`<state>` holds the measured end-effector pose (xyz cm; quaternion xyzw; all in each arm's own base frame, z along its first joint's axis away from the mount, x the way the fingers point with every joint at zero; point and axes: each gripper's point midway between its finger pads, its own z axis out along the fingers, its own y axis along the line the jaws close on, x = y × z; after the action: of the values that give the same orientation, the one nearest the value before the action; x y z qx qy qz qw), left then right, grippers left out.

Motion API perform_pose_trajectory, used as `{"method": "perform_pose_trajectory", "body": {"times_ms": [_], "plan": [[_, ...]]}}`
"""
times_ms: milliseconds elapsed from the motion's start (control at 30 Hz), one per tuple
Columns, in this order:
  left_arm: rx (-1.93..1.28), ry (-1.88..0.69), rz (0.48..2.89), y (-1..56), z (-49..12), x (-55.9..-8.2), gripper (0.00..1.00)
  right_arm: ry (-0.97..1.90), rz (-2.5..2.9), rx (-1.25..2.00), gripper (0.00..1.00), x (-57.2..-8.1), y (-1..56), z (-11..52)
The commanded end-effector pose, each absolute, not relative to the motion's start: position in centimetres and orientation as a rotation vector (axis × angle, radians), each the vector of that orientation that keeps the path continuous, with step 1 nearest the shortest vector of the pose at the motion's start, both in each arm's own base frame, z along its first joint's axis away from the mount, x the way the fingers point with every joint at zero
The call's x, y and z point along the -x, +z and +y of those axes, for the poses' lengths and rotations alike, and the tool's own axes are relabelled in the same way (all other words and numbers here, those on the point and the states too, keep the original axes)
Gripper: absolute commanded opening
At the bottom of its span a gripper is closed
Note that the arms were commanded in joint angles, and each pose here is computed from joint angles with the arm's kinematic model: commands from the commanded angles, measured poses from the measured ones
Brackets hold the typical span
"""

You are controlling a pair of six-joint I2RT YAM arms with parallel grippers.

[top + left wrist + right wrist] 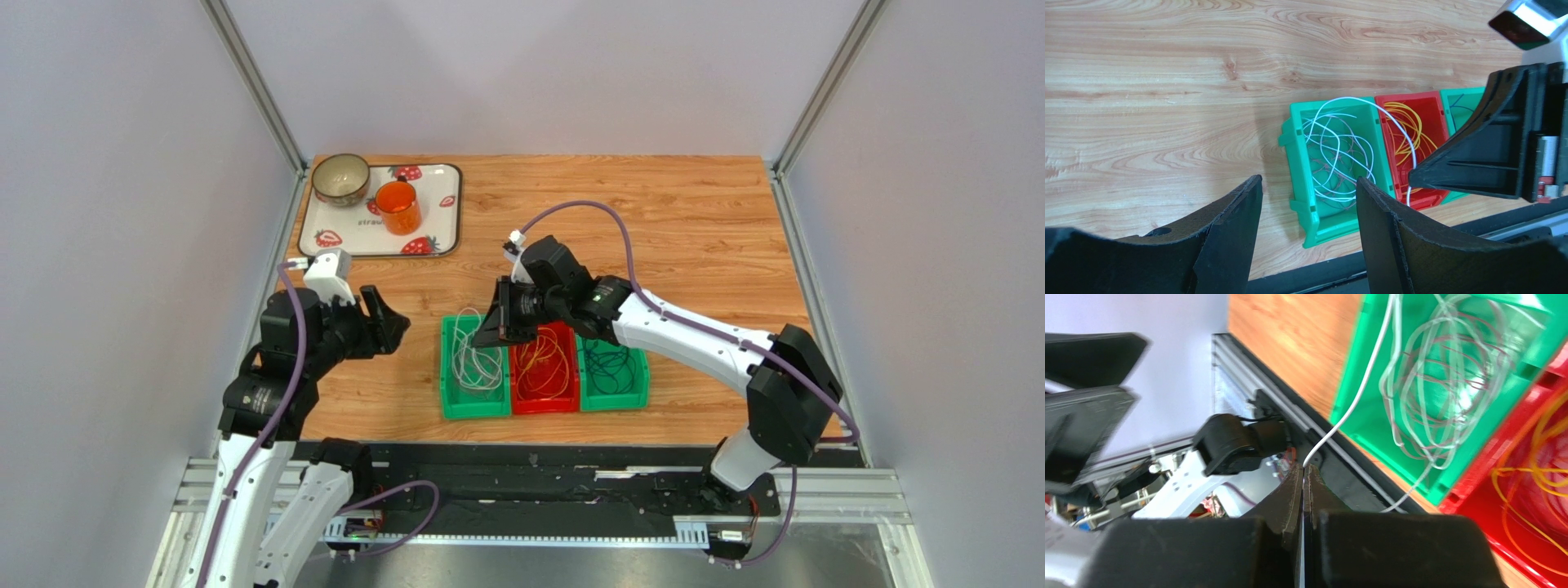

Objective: Untangle the cables

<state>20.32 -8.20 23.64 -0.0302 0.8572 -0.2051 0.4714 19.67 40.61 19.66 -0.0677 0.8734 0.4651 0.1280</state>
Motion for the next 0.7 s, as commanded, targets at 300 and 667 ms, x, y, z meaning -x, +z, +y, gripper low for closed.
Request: {"method": "perform_pose_trajectory", "body": {"times_ms": [300, 667], "plan": [[0.065, -0.509, 2.093, 23.8, -8.4, -21.0, 0.66, 1.290, 2.666, 0.189, 0.00, -20.9, 13.4, 42.5], [0.082, -0.493, 2.104, 23.5, -8.1, -21.2, 0.65, 1.220, 2.719, 0.280, 0.00, -21.3, 10.4, 43.1]]}}
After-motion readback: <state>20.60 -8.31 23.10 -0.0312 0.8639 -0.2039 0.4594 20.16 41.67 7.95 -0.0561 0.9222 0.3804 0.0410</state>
